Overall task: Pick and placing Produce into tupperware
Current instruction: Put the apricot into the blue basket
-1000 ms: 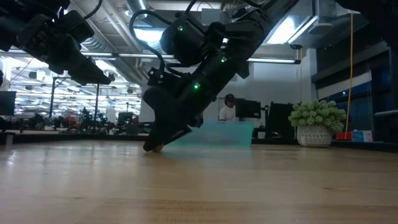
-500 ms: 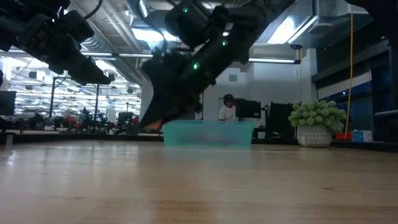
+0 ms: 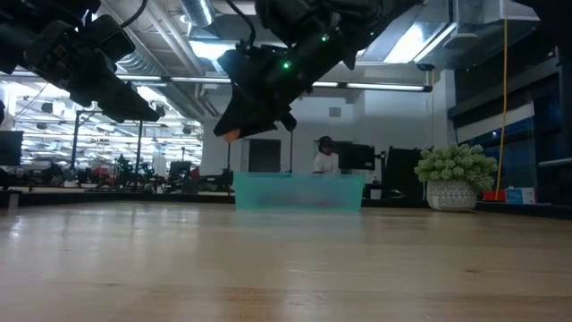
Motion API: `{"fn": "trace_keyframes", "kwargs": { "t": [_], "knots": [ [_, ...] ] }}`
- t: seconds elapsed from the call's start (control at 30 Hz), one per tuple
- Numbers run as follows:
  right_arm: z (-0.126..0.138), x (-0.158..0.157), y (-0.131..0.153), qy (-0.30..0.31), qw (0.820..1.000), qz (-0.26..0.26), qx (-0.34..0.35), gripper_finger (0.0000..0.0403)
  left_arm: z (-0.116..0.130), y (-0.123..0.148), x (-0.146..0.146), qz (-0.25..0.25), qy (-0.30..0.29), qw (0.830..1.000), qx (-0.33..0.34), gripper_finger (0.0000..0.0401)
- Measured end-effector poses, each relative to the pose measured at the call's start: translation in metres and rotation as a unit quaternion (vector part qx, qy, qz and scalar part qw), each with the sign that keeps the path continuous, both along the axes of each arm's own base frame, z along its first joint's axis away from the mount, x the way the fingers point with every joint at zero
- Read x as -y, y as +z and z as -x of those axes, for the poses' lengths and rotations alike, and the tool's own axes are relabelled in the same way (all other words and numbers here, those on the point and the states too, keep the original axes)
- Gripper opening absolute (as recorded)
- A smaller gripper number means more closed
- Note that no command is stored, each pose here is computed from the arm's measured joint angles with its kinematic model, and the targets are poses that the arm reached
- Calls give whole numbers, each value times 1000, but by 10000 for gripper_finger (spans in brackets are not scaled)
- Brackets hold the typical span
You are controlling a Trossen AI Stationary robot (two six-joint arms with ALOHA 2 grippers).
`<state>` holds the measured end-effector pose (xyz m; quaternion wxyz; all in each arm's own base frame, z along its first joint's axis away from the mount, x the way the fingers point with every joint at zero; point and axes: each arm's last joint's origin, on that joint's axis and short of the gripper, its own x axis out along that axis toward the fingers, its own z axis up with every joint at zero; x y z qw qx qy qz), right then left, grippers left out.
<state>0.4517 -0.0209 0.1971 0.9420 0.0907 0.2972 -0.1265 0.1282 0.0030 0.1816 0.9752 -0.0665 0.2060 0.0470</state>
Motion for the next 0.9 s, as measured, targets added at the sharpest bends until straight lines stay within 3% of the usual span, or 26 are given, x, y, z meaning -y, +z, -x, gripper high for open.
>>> {"fn": "trace_keyframes", "kwargs": {
  "t": [0.23, 0.6, 0.77, 0.9],
  "knots": [
    [3, 29, -1, -10, 998, -65, 5, 119, 0, 0, 0, 0, 0, 1000, 0, 195],
    [15, 84, 9, -61, 992, -87, -60, 118, 0, 0, 0, 0, 0, 1000, 0, 195],
    [16, 112, 37, -75, 994, -68, -51, 118, 0, 0, 0, -10, -5, 1000, -1, 195],
    [32, 135, 28, -118, 982, -96, -112, 118, 0, 0, 0, -11, -5, 1000, -1, 195]
  ]
}}
